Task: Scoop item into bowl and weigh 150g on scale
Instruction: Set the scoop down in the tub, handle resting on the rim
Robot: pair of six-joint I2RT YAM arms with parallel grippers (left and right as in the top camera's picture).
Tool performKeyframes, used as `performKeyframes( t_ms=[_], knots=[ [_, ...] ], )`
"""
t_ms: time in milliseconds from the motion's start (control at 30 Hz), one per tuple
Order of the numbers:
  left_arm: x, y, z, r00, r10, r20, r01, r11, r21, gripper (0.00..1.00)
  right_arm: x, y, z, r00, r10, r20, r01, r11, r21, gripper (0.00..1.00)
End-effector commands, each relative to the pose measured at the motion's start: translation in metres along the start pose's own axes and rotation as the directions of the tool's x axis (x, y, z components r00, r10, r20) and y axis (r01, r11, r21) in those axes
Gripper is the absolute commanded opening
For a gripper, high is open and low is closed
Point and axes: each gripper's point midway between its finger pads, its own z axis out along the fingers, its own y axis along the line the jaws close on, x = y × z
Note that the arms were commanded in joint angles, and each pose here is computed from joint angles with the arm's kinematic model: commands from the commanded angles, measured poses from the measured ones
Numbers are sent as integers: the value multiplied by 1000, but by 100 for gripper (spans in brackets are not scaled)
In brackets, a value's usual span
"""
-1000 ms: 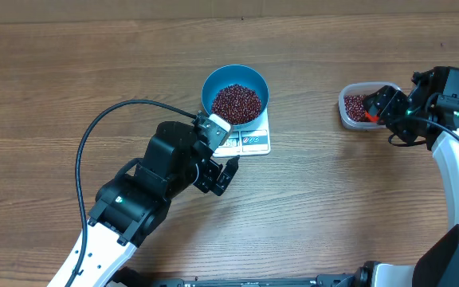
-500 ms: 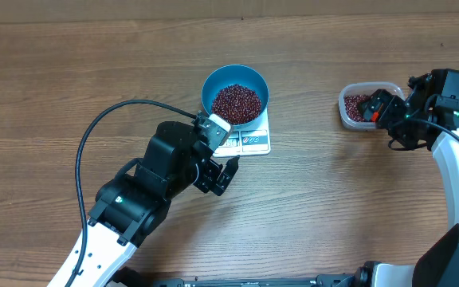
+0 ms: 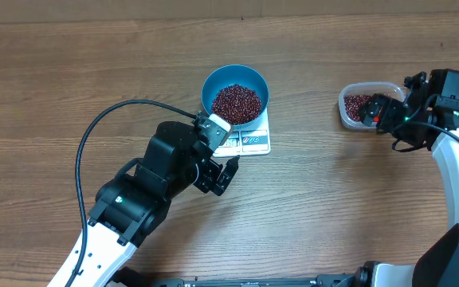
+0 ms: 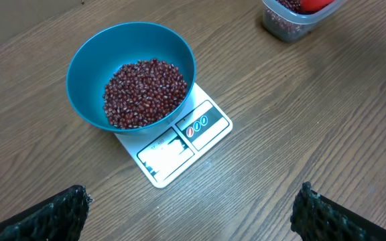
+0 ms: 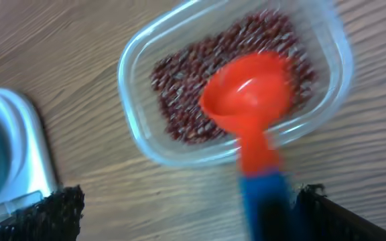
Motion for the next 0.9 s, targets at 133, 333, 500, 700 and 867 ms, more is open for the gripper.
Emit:
performKeyframes(
  t_ms=[133, 333, 500, 700, 867],
  knots=[
    [4, 0, 3, 1000, 16, -12, -16, 1000, 7, 100, -24, -18, -7, 996, -37, 78, 27, 992, 122, 100],
    [4, 0, 3, 1000, 16, -12, -16, 1000, 7, 100, -13, -16, -7, 998, -43, 34, 40, 994, 106, 100],
    [4, 0, 3, 1000, 16, -12, -16, 1000, 7, 100, -7, 0, -9, 994, -105, 10, 104, 994, 15, 100],
    [4, 0, 3, 1000, 16, -12, -16, 1000, 7, 100, -13, 8, -38, 982, -186, 25, 186, 982, 24, 100],
    [4, 0, 3, 1000, 16, -12, -16, 1000, 7, 100, -17, 13, -69, 964, -262, 44, 259, 964, 55, 100]
  ],
)
